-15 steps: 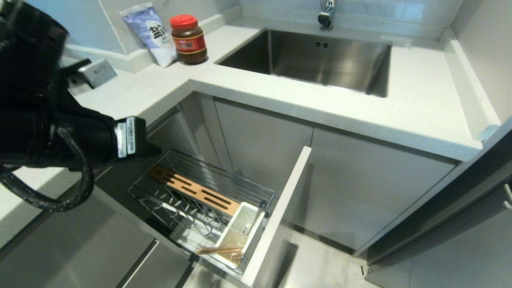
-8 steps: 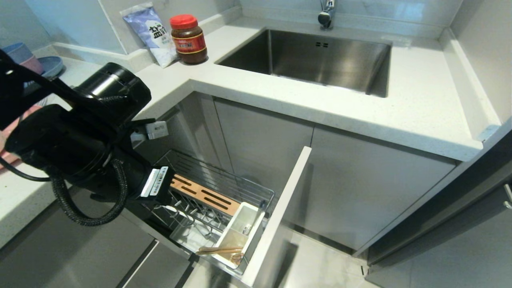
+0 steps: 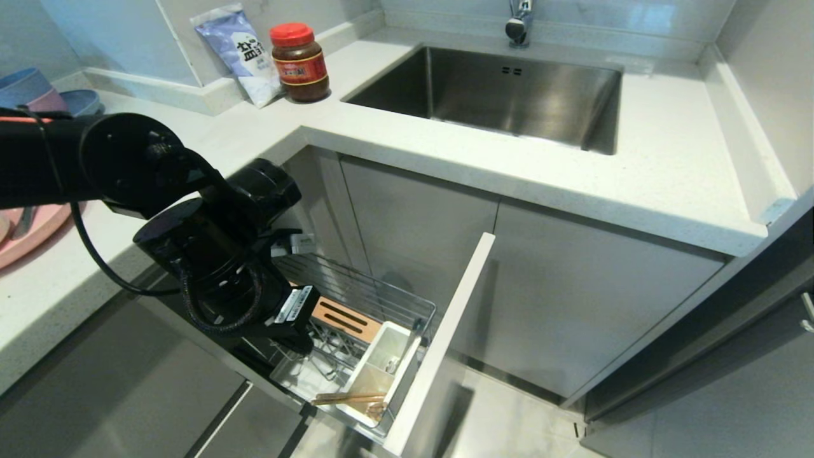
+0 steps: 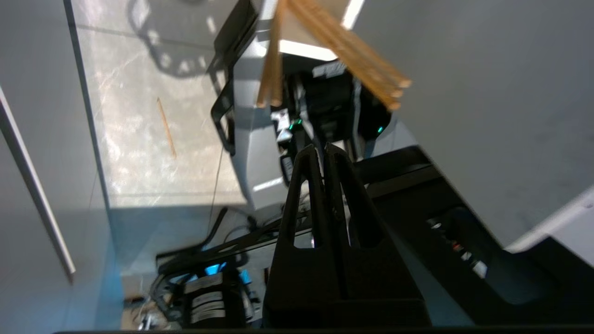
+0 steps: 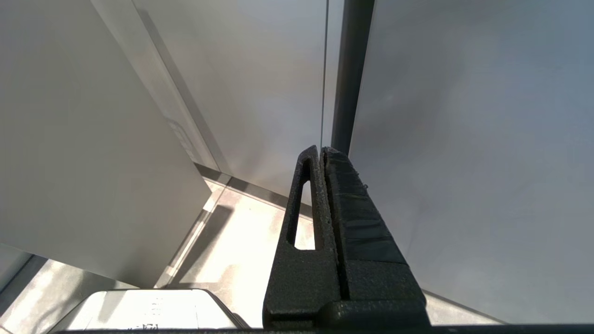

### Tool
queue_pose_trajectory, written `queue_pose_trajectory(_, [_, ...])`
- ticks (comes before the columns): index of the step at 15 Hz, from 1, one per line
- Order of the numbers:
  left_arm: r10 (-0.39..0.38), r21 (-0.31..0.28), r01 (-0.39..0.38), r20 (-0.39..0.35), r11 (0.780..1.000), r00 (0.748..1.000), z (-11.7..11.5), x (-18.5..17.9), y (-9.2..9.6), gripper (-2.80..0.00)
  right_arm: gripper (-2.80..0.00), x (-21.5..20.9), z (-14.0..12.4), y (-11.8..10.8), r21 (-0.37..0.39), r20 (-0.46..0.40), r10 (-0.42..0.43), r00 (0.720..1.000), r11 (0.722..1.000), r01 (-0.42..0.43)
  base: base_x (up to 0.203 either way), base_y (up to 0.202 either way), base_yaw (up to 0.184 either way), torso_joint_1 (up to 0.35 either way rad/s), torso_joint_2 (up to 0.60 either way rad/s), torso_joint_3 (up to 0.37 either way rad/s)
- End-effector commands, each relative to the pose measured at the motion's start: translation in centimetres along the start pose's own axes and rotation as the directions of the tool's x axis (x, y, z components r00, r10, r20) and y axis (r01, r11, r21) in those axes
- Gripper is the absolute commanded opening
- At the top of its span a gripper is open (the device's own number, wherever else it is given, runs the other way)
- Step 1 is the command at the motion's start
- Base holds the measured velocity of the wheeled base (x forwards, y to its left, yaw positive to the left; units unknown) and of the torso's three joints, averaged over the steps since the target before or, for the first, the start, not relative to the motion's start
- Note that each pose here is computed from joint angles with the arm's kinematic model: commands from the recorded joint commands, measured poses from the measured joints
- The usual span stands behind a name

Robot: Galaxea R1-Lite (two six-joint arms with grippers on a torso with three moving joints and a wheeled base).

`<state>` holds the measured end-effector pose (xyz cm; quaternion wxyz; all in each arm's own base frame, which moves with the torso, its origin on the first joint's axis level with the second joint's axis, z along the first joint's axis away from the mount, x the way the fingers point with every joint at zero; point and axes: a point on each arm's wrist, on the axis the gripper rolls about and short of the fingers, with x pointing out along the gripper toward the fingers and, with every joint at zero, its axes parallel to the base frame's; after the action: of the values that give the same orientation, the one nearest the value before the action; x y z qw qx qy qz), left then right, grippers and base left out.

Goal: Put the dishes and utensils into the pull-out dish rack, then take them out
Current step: Take the chopsticks out of the cupboard

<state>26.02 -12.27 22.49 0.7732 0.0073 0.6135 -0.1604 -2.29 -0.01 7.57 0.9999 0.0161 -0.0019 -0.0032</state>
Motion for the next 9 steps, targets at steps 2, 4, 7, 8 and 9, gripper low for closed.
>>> queue_pose_trajectory(2, [0.007, -0.020, -0.009, -0.110, 1.000, 0.994, 1.6, 3.5, 1.2, -2.80, -2.80, 0.0, 0.0, 0.0, 0.000, 0.002, 0.002, 1.000, 1.000, -0.002, 0.000, 0.000, 0.000, 0.000, 0.00, 0.000])
queue_pose_trajectory(4, [-0.018, -0.007, 0.017, -0.151, 1.000, 0.988, 1.9, 4.7, 1.5, 0.00, -2.80, 0.0, 0.0, 0.0, 0.000, 0.002, 0.000, 1.000, 1.000, 0.000, 0.000, 0.000, 0.000, 0.000, 0.00, 0.000])
queue_pose_trajectory(7, [-0.069, 0.000, 0.071, -0.221, 0.997, 0.973, 2.5, 6.5, 1.8, 0.00, -2.80, 0.0, 0.0, 0.0, 0.000, 0.002, 0.000, 1.000, 1.000, 0.000, 0.000, 0.000, 0.000, 0.000, 0.00, 0.000])
queue_pose_trajectory(8, [-0.068, -0.004, 0.069, -0.238, 0.998, 0.969, 2.8, 7.2, 1.9, 0.00, -2.80, 0.0, 0.0, 0.0, 0.000, 0.002, 0.000, 1.000, 1.000, 0.000, 0.000, 0.000, 0.000, 0.000, 0.00, 0.000])
queue_pose_trajectory(9, [-0.066, -0.009, 0.066, -0.252, 0.998, 0.965, 3.0, 7.8, 2.1, 0.00, -2.80, 0.0, 0.0, 0.0, 0.000, 0.002, 0.000, 1.000, 1.000, 0.000, 0.000, 0.000, 0.000, 0.000, 0.00, 0.000])
